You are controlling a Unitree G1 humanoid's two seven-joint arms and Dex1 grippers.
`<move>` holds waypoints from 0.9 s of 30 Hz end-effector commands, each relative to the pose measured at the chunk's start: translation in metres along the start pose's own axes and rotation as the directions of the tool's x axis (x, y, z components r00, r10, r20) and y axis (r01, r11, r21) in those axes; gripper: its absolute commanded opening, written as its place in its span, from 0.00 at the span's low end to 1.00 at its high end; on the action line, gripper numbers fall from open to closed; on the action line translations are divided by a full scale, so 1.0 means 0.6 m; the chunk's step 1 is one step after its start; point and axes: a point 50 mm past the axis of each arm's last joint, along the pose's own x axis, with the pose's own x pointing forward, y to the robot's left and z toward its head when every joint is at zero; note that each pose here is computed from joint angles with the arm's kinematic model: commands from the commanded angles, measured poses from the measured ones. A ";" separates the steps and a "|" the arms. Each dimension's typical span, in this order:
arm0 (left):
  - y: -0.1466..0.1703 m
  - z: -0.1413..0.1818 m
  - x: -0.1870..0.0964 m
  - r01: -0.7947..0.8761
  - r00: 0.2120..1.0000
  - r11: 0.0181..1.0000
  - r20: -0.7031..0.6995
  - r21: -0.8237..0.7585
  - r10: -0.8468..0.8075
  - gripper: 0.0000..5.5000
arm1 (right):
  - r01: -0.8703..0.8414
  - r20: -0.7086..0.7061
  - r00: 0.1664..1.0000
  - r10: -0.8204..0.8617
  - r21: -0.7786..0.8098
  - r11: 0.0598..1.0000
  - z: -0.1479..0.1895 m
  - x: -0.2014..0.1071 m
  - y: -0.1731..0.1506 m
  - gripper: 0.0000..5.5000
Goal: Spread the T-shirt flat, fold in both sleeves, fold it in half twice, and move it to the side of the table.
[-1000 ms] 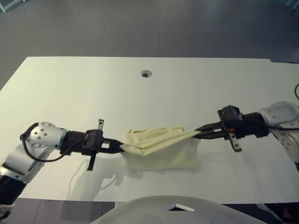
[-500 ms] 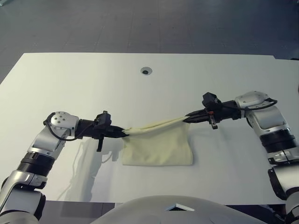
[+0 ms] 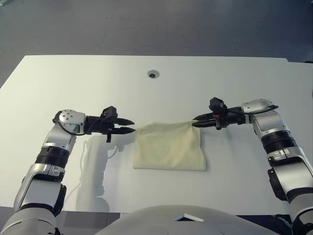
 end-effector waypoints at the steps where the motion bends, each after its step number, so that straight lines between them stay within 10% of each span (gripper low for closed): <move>1: 0.014 0.018 0.002 -0.063 0.993 0.997 0.101 -0.035 0.067 0.42 | 0.114 0.052 0.992 -0.114 0.011 0.993 0.024 -0.015 -0.022 0.33; 12: 0.019 0.041 0.021 -0.204 0.958 0.978 0.214 0.048 0.190 0.71 | 0.232 0.210 0.951 -0.229 0.011 0.973 0.060 -0.039 -0.030 0.61; 21: 0.002 0.001 0.050 -0.194 0.980 0.964 0.077 0.181 0.183 0.98 | 0.026 0.171 0.985 -0.014 -0.073 0.997 0.044 -0.001 0.059 0.36; 27: 0.012 -0.014 0.062 -0.235 0.971 0.945 0.014 0.227 0.238 0.98 | -0.031 0.151 0.988 0.042 -0.074 0.997 0.035 0.010 0.093 0.19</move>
